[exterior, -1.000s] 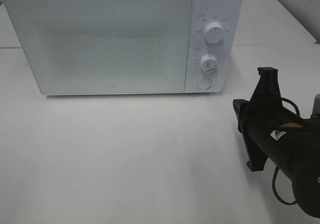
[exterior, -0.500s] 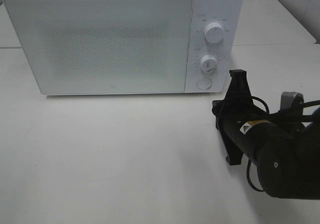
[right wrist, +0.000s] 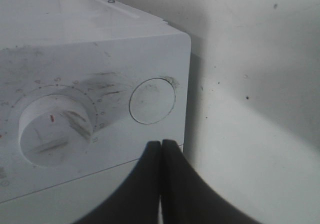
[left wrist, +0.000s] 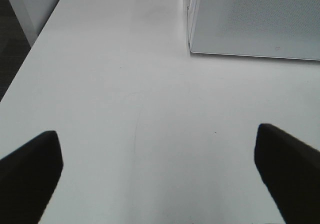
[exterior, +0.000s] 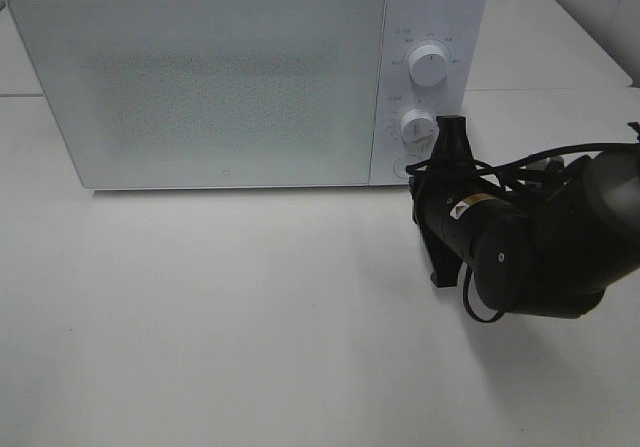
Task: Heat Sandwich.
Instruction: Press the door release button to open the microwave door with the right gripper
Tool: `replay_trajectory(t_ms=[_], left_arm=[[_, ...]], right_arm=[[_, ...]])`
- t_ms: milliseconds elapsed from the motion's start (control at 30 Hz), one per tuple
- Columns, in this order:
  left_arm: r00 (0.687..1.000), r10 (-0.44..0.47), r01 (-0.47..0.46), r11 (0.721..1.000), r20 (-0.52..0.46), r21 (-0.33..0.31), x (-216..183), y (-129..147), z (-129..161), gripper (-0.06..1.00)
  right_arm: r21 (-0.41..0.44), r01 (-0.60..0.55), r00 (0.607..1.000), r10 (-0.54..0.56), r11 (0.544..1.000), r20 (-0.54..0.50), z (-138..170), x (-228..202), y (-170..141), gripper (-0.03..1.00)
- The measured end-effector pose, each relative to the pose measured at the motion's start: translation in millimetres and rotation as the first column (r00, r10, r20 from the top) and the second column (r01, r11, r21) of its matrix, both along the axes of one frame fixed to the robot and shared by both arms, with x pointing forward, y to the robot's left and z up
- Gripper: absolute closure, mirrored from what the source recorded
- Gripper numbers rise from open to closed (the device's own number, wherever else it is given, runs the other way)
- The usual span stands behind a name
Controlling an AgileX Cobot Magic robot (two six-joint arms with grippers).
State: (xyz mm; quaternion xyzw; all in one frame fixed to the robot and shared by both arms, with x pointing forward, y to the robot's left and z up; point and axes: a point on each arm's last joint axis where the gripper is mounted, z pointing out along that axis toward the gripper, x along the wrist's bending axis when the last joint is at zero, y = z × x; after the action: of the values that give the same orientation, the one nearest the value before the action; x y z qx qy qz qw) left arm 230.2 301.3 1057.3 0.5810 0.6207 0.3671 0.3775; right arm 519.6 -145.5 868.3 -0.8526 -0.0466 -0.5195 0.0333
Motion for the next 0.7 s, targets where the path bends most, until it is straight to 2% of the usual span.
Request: replay_trajectory(t_ms=[433,700], left_arm=[[1.0,0.0,0.0,1.0,0.0,0.0,0.0,0.0,0.0,-0.04],[1.0,0.0,0.0,1.0,0.0,0.0,0.0,0.0,0.0,-0.04]], right_arm=[[0.012,-0.006,1.0,0.006,1.0,-0.025,-10.9,26.2,10.1,0.96],[0.022,0.027,1.0,-0.027,0.999,-0.015,-12.6,38.9,6.3,0.96]])
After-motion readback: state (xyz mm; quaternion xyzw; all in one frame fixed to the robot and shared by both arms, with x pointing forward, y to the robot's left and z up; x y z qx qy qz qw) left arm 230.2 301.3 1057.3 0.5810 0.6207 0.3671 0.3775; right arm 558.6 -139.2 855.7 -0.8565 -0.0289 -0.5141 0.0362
